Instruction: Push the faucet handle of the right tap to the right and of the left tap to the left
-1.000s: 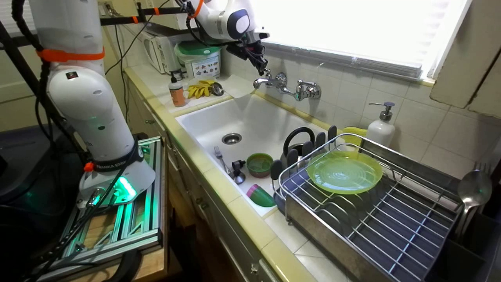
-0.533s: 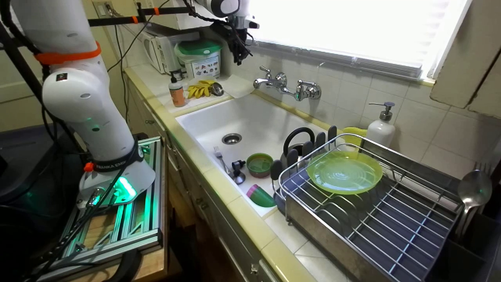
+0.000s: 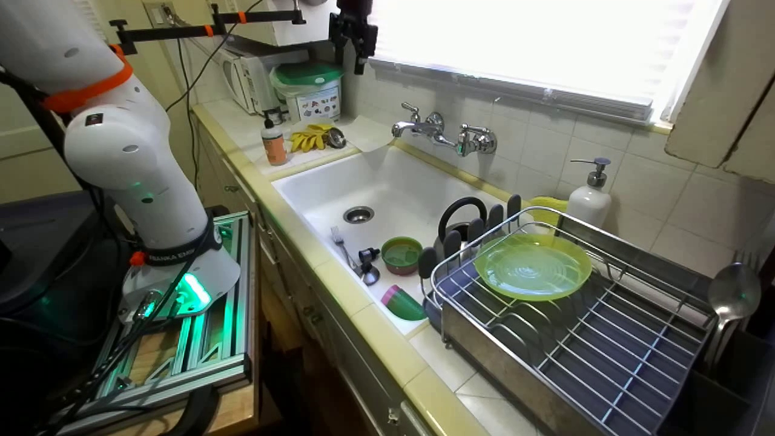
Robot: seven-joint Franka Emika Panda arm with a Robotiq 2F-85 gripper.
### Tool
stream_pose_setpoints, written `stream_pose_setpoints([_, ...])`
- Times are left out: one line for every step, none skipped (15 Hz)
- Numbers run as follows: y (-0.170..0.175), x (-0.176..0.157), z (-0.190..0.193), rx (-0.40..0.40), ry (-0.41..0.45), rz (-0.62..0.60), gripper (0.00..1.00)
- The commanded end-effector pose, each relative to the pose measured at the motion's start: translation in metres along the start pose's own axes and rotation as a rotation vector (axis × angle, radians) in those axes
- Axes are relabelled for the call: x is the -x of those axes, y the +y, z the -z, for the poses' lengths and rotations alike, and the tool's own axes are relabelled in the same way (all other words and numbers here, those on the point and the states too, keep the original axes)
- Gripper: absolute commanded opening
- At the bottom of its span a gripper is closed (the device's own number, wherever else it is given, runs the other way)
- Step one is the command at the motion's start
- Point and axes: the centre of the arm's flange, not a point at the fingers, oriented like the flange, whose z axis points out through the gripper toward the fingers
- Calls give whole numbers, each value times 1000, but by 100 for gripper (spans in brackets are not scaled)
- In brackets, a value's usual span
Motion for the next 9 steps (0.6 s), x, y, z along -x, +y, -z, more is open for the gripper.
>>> stream_pose_setpoints([28,45,54,88,-67,-90,100])
stream_pose_setpoints([35,55,66,97,-93,-107,100])
stream_pose_setpoints([43,63,75,118,-103,-121,100])
stream_pose_setpoints([34,53,57,81,-69,-90,100])
stream_pose_setpoints([39,60,66,92,-75,-104,100])
stream_pose_setpoints([42,64,72,97,-73,-112,100])
stream_pose_setpoints([43,65,73,100,-72,-114,100])
stream_pose_setpoints([43,64,72,101,-74,-115,100])
stream_pose_setpoints([42,63,72,102,-76,-116,100])
